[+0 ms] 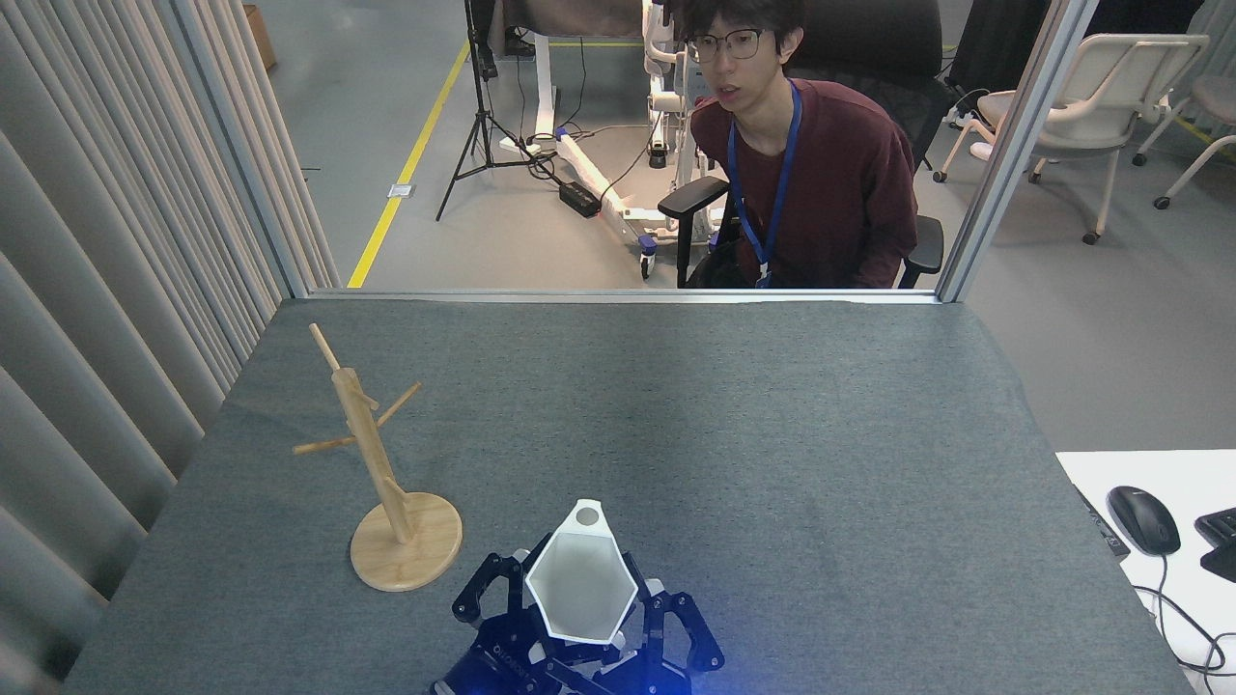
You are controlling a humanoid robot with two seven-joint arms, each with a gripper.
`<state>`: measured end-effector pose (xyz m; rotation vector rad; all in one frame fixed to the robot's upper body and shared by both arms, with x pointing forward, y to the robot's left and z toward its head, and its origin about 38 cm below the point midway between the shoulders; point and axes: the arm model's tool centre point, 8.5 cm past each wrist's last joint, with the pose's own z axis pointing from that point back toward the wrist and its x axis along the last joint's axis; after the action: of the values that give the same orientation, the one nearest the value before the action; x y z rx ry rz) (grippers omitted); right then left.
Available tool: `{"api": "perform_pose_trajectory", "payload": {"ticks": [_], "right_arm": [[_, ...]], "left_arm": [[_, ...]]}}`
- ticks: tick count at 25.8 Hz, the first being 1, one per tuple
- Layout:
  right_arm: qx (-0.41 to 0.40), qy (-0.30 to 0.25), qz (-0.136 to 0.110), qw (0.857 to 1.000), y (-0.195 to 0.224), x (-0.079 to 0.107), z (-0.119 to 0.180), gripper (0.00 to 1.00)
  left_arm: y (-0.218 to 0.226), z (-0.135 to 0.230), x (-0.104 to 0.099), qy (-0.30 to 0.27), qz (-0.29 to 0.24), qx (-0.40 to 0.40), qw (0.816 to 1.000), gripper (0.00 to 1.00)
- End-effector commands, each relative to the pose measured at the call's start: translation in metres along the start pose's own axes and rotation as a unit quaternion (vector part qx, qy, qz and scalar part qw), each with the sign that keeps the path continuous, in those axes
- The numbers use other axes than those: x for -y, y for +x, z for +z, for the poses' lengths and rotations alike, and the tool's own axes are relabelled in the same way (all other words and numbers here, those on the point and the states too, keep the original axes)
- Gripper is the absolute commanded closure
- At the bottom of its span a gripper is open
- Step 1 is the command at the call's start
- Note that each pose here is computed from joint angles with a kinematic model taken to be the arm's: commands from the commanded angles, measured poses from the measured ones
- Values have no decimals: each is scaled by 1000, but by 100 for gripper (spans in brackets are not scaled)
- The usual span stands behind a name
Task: Hang cup on storage rack
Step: 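Grasp the cup with the left gripper while the right gripper holds it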
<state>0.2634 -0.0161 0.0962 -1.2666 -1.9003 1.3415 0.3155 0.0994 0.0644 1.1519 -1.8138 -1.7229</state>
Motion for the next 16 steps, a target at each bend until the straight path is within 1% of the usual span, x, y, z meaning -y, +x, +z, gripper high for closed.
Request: {"api": "perform_pose_trajectory", "payload": {"ticks": [1,3,7,8,10,11,13,14,15,16], "right_arm": [[-6,9,2,1000,-4,-5,1,37],[-9,15,3,1000,-5,-8,3,37],[-9,16,2,1000,-5,-9,2,37],[-9,16,2,1000,-5,-9,2,37],[-9,16,2,1000,-5,-9,2,37],[-9,16,2,1000,-5,-9,2,37],[-9,16,2,1000,-5,-9,2,37],[-9,16,2,1000,-5,-9,2,37],[-9,16,2,1000,-5,-9,2,36],[-9,16,2,1000,-5,-9,2,29]], "left_arm": [[-2,0,-6,10,0,-4,1000,0],[-2,0,-7,12,0,-4,1000,0],[-3,-1,-12,19,-4,-4,1000,0],[-4,-2,-13,21,-5,-5,1000,2],[-5,-1,-15,25,-9,-3,1000,30],[-5,-1,-16,26,-10,-3,1000,37],[-6,-1,-16,27,-11,-3,1000,47],[-7,-1,-16,27,-12,-2,1000,50],[-7,-1,-16,27,-12,-2,1000,50],[-7,-1,-16,27,-12,-2,1000,50]]}}
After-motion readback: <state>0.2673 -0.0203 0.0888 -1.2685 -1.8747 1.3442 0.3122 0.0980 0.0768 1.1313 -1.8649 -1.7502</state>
